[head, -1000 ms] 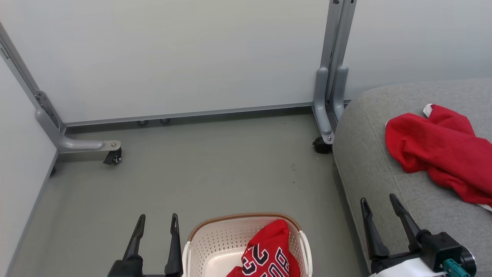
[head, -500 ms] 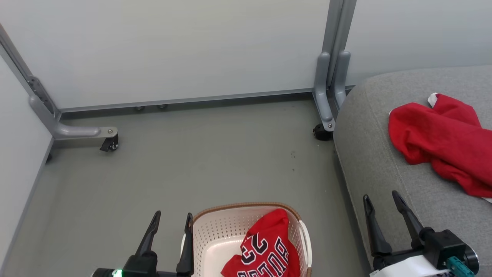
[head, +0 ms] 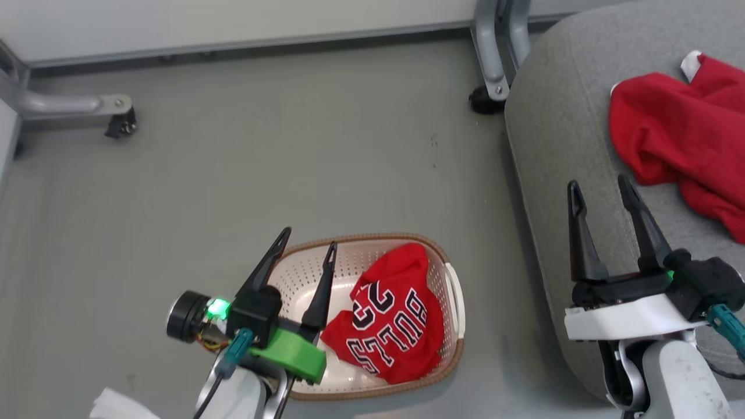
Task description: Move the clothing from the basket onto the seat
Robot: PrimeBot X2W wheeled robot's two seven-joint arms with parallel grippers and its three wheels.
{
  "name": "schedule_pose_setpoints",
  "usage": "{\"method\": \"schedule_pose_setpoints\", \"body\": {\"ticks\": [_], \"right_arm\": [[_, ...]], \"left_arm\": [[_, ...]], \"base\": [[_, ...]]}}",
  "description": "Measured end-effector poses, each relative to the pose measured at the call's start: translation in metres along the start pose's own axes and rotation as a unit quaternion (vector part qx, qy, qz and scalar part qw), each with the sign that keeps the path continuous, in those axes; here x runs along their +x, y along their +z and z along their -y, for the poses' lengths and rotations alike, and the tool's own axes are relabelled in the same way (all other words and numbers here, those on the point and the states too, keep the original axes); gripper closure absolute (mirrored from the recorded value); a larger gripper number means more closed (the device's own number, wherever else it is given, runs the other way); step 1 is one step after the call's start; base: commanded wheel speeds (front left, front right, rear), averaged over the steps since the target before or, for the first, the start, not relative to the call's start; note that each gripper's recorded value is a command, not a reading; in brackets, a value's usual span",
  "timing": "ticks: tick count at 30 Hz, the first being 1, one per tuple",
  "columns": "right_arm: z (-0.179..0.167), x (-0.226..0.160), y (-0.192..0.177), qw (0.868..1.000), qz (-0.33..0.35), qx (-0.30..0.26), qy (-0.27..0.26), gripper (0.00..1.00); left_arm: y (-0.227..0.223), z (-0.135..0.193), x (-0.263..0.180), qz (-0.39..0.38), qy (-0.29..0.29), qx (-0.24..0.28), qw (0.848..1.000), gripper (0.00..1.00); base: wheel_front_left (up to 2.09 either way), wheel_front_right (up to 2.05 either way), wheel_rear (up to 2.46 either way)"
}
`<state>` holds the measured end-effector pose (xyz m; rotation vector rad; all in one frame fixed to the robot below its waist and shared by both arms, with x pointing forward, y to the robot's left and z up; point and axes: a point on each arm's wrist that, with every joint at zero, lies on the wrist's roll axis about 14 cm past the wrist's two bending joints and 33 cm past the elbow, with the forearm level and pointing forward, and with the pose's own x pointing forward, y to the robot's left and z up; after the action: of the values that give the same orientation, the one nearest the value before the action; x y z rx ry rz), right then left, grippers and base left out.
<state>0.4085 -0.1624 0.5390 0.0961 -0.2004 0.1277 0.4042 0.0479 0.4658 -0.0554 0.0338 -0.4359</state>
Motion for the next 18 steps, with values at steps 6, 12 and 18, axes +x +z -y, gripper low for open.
{"method": "schedule_pose_setpoints", "body": {"ticks": [6,12,18], "right_arm": [[0.006,0.029,-0.023,1.0,-0.01,-0.001,-0.001,0.0],[0.022,0.045,-0.054,0.999,-0.034,-0.008,-0.016,0.0],[0.034,0.053,-0.088,0.998,-0.063,-0.014,-0.025,0.0]], "left_arm": [[-0.047,0.002,0.045,-0.058,-0.062,0.031,0.996,0.0],[-0.134,0.01,0.057,-0.167,-0.137,0.064,0.974,0.0],[-0.215,0.011,0.05,-0.266,-0.214,0.103,0.934,0.0]], "base": [[0.0,0.0,0.0],[0.0,0.0,0.0],[0.0,0.0,0.0]]}}
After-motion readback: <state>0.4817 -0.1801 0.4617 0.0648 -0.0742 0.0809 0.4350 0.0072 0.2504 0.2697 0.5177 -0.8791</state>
